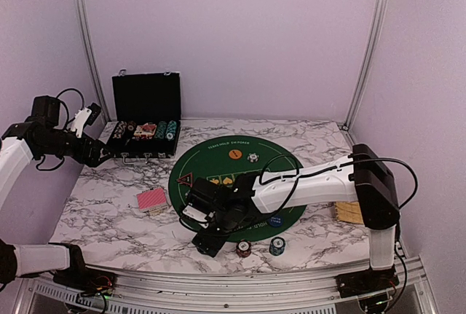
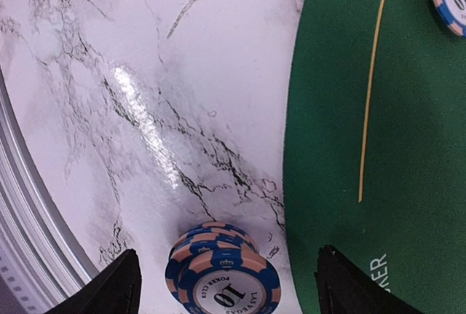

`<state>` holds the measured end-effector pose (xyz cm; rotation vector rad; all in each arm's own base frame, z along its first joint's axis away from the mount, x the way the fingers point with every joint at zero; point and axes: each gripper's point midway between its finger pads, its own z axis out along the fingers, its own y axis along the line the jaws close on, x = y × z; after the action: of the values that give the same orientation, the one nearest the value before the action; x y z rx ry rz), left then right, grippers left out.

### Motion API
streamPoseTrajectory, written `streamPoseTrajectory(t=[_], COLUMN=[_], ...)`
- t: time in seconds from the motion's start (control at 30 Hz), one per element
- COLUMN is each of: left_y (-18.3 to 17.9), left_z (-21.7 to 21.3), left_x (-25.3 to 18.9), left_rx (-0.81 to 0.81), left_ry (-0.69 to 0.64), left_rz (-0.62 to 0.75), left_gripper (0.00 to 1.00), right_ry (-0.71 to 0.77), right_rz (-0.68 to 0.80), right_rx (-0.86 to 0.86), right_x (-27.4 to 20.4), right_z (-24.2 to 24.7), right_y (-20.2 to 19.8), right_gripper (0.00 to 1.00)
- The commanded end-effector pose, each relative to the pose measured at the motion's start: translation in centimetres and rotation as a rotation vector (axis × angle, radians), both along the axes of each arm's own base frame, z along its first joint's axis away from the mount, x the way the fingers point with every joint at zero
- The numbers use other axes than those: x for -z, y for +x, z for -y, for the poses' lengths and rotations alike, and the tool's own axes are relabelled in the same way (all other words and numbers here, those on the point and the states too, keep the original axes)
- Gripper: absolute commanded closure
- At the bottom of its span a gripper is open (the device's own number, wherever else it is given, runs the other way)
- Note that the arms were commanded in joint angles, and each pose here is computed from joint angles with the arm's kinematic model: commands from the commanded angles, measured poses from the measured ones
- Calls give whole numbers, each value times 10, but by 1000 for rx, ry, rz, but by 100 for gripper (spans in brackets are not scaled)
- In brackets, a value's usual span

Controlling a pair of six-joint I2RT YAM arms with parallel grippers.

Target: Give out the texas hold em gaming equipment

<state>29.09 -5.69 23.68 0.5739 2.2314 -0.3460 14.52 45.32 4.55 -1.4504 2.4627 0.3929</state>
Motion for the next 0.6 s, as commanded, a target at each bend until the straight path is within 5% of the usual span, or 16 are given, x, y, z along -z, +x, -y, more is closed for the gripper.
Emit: streamPoseTrajectory(t=[0.0,0.57], left_y=[-3,-4], left_z=[0,0], left_x=[-12,-13], left_rx=[12,14], left_ry=[7,10], left_rz=[23,26], left_gripper=[1,1], right_ry=[6,16], right_rz=[-6,-14], right_rx=[-2,3], right_x=[0,-9], right_z=[-4,-4], right_y=[0,-1], right_gripper=[22,70])
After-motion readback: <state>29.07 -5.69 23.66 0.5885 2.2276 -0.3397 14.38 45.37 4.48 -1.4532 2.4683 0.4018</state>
